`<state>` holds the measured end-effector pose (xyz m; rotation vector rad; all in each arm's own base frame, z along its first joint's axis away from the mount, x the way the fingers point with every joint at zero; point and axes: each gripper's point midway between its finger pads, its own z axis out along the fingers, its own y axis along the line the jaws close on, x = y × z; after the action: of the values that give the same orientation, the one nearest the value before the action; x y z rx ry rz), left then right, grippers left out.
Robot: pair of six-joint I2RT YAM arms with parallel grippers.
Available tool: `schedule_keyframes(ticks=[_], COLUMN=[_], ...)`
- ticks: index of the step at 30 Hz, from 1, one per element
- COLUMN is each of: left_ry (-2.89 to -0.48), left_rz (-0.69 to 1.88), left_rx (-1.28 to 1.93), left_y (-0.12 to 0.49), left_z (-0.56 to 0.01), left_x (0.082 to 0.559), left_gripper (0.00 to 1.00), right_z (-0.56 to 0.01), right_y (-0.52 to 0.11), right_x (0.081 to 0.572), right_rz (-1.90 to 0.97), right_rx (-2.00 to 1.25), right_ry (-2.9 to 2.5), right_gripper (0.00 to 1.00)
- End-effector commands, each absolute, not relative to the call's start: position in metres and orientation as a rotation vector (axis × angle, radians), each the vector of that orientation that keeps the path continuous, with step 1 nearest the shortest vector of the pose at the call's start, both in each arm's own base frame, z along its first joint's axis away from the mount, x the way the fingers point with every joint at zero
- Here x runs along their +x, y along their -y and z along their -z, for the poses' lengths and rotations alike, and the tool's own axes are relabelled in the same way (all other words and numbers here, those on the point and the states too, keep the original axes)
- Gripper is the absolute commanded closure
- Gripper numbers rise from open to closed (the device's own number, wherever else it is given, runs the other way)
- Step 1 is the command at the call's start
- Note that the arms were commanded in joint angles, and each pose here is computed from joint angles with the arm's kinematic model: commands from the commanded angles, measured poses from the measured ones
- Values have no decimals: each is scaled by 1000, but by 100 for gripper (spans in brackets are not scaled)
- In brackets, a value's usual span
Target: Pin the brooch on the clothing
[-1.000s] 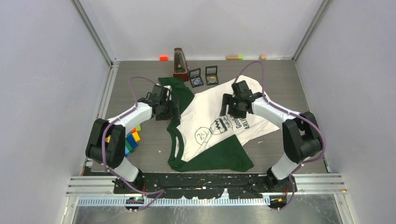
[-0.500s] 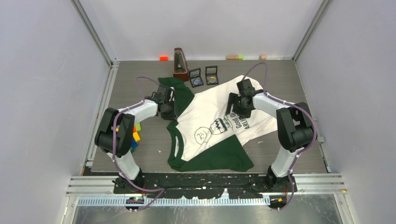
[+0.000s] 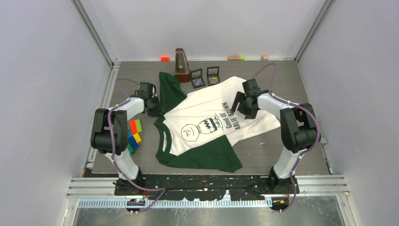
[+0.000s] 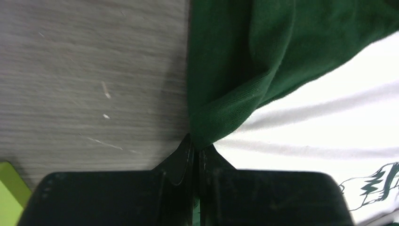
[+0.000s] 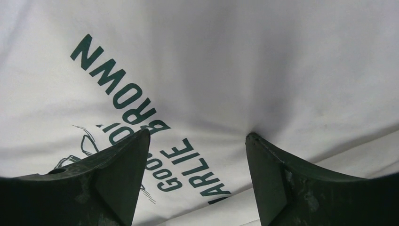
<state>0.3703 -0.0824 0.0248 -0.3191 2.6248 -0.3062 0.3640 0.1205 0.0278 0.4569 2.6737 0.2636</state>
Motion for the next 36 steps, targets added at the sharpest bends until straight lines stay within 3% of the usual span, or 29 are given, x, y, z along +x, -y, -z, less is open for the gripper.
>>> schedule_keyframes(ticks=[1, 11, 12, 15, 17, 19, 28, 36], left_ry=[-2600, -2580, -2572, -2546, -2527, -2507, -2431, -2349], left_rz=[245, 192, 199, 206, 171, 100, 39, 462], left_rx=[-367, -376, -368, -352, -335, -307, -24, 473], left_y=[55, 34, 35, 36, 34, 32, 101, 236], left_z=[-26, -33, -38, -51, -61, -73, -128, -135], left_x=[398, 472, 476, 479, 476, 469, 407, 342], left_gripper=[100, 98, 91, 48, 31, 21, 10, 11], right_z=[-28, -60, -60, -80, -88, -94, -96, -78], right_y=[-121, -103, -99, -92, -84, -76, -35, -12], right_x=[373, 360, 353, 341, 330, 322, 321, 340], right_rz=[-257, -158, -142, -128, -97, -57, -14, -78], right_rx=[507, 458, 463, 459, 458, 460, 580, 682], right_ry=[-2641, -2613, -2625, -2584, -2574, -2561, -2527, -2535], right_gripper=[20, 19, 19, 19, 18, 17, 16, 26])
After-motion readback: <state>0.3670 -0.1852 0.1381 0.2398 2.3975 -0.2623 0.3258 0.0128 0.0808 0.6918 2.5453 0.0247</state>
